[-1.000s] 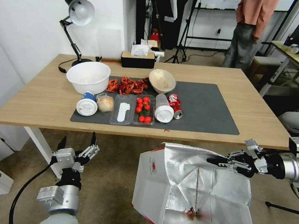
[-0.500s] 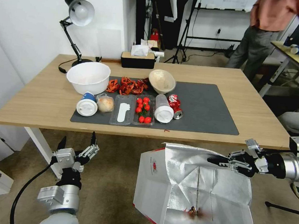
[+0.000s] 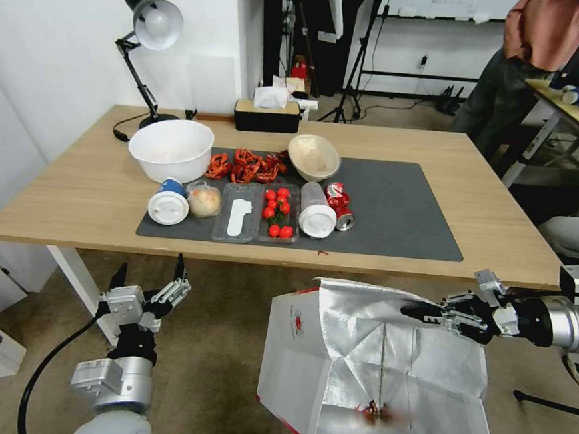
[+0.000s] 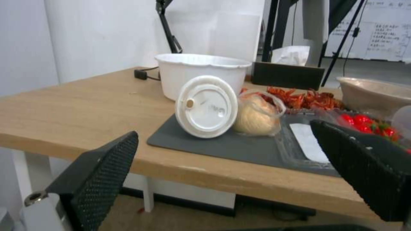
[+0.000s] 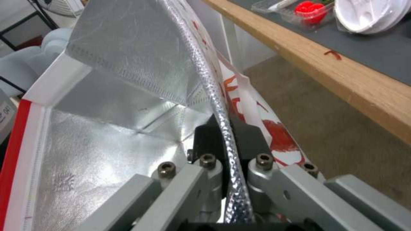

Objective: Pick up the food delivery bag from the floor and place it on the table.

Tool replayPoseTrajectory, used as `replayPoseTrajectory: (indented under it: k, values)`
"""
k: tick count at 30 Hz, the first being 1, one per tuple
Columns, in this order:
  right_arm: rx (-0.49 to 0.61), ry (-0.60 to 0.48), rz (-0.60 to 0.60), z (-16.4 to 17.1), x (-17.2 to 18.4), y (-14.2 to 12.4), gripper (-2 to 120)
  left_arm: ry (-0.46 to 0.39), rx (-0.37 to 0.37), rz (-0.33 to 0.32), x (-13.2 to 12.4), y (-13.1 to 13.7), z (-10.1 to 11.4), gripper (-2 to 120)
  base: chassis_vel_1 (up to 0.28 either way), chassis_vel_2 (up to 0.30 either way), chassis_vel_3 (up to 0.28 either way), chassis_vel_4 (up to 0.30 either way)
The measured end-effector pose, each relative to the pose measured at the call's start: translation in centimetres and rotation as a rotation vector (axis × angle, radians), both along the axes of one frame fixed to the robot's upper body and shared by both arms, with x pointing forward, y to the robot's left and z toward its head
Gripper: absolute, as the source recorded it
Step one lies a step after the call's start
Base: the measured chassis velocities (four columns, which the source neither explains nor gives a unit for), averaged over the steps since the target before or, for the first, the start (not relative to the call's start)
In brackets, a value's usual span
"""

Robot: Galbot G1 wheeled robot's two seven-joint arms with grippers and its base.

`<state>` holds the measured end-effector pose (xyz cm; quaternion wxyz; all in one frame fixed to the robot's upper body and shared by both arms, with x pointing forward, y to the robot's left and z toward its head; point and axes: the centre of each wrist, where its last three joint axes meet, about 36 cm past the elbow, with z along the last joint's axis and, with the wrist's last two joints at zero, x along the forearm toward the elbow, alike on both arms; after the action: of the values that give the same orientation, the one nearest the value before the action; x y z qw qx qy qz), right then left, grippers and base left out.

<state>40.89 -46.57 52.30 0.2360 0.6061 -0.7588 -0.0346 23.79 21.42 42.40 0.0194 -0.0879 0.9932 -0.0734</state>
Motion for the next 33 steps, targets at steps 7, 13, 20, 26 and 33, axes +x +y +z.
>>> replayPoseTrajectory:
  k: [7, 13, 20, 26, 33]
  values:
    - [-0.003, -0.014, 0.019, 1.0, 0.2, 0.3, 0, -0.009, 0.002, 0.008, -0.2, 0.2, 0.4, 100, 0.0, 0.0, 0.0, 0.0]
    - [-0.004, -0.02, 0.036, 1.9, 0.4, 0.4, 0, -0.016, -0.001, 0.017, -0.3, 0.2, 0.6, 100, 0.0, 0.0, 0.0, 0.0]
    - [-0.006, -0.021, 0.063, 3.2, 1.0, 0.1, 0, -0.024, 0.003, 0.029, -0.6, 0.3, 0.8, 100, 0.0, 0.0, 0.0, 0.0]
    - [0.02, -0.004, 0.089, 5.0, 1.9, -1.2, 0, -0.031, 0.006, 0.044, -0.8, 0.4, 0.9, 100, 0.0, 0.0, 0.0, 0.0]
    - [0.084, -0.007, 0.061, 6.9, 2.5, -1.7, 0, -0.032, 0.006, 0.05, -0.8, 0.4, 0.9, 100, 0.0, 0.0, 0.0, 0.0]
